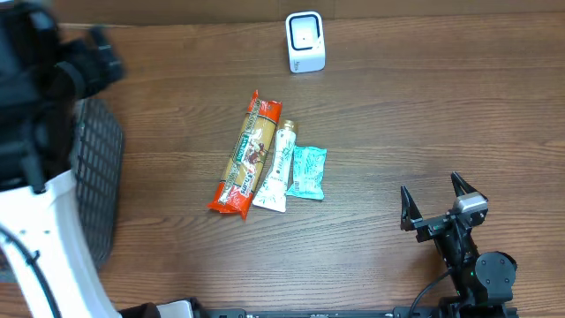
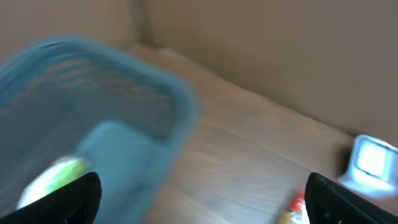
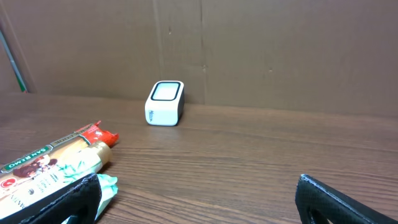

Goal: Scan the item barcode
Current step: 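Move the left gripper back into the grey basket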

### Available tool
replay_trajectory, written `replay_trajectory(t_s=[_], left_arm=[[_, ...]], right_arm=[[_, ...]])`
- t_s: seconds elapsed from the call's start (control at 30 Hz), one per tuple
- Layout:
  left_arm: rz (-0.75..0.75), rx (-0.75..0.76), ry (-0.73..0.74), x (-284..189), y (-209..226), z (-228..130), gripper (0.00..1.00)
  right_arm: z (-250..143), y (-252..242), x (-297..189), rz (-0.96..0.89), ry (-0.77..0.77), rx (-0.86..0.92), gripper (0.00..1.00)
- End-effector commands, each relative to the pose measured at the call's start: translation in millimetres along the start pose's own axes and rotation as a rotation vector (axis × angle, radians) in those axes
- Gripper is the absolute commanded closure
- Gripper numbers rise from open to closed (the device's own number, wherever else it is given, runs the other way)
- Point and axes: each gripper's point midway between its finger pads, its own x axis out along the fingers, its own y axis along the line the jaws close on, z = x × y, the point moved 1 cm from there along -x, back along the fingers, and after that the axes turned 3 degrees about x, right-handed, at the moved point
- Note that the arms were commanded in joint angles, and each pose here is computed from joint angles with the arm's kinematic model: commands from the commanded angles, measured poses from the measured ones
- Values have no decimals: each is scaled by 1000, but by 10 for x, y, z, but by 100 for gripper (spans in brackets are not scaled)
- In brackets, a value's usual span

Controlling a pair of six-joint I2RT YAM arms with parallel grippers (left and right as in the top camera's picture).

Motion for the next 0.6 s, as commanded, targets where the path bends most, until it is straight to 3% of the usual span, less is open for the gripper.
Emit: replay_trajectory(t_s=[0.0,0.13,0.3,0.43,0.57], left_arm=[[200,-152,59,136,701,-96,0],[356,-297,118,225,1364,-308,1],[492,-353,211,385,1855,-683,0],[604,-234,315,603,2093,-1047,1],[596,-101,361,959,2178,-1334,0]], right_arm=[[-22,23,2,12,-2,3,0],[-23,23,2,12,-2,3,0],[-24,23,2,12,-1,3,0],[-22,23,2,12,-2,3,0],[-23,23,2,12,-2,3,0]])
